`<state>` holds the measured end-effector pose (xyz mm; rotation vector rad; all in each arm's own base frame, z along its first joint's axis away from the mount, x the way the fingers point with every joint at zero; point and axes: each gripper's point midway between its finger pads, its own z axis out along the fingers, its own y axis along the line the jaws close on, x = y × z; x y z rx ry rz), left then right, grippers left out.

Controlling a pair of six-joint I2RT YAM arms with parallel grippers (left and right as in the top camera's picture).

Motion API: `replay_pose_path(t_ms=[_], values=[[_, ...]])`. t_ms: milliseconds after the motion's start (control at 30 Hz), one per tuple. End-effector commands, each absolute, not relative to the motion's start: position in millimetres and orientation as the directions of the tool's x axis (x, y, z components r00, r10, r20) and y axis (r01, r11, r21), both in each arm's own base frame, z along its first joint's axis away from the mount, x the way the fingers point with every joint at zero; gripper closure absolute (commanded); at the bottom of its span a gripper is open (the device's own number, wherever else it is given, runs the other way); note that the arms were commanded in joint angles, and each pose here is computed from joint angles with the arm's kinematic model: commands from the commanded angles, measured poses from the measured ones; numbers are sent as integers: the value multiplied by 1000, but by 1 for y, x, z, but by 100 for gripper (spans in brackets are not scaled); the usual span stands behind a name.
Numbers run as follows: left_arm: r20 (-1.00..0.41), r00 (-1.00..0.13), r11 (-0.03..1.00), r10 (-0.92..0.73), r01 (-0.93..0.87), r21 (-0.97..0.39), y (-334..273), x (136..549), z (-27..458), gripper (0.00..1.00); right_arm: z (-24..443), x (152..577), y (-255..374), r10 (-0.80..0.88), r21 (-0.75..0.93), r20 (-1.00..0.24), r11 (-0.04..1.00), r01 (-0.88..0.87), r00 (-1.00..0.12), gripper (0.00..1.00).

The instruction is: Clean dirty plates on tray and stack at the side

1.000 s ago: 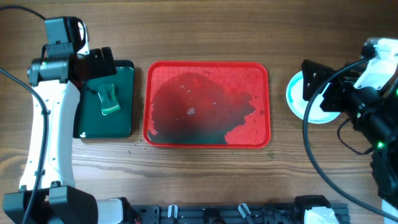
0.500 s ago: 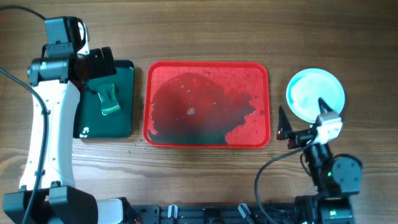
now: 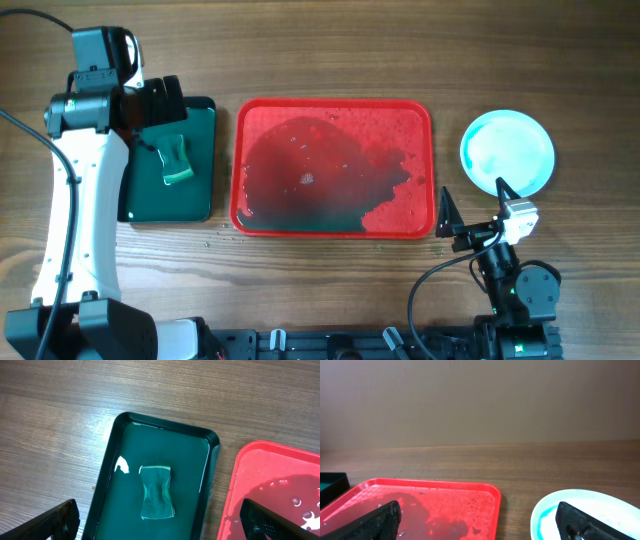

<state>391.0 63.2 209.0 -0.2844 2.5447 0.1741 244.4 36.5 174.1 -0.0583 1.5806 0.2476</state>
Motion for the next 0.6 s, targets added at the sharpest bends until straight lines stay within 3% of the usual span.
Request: replay_pose_path(t_ms=[0, 333, 467, 567], values=[[-551, -819, 972, -160, -229, 59, 61, 393, 208, 0, 175, 244, 38, 137, 140, -990, 970, -198, -27, 0], [-578, -801, 971, -157, -232, 58, 61, 389, 220, 0, 175, 244, 38, 137, 140, -990, 970, -198, -28, 0], [-717, -681, 986, -150, -152, -62, 35, 354, 279, 0, 175, 244, 38, 138, 140, -990, 970, -198, -28, 0], [-827, -514, 973, -227, -151, -174, 25, 330, 295, 0, 175, 244, 38, 137, 140, -990, 970, -198, -28, 0]])
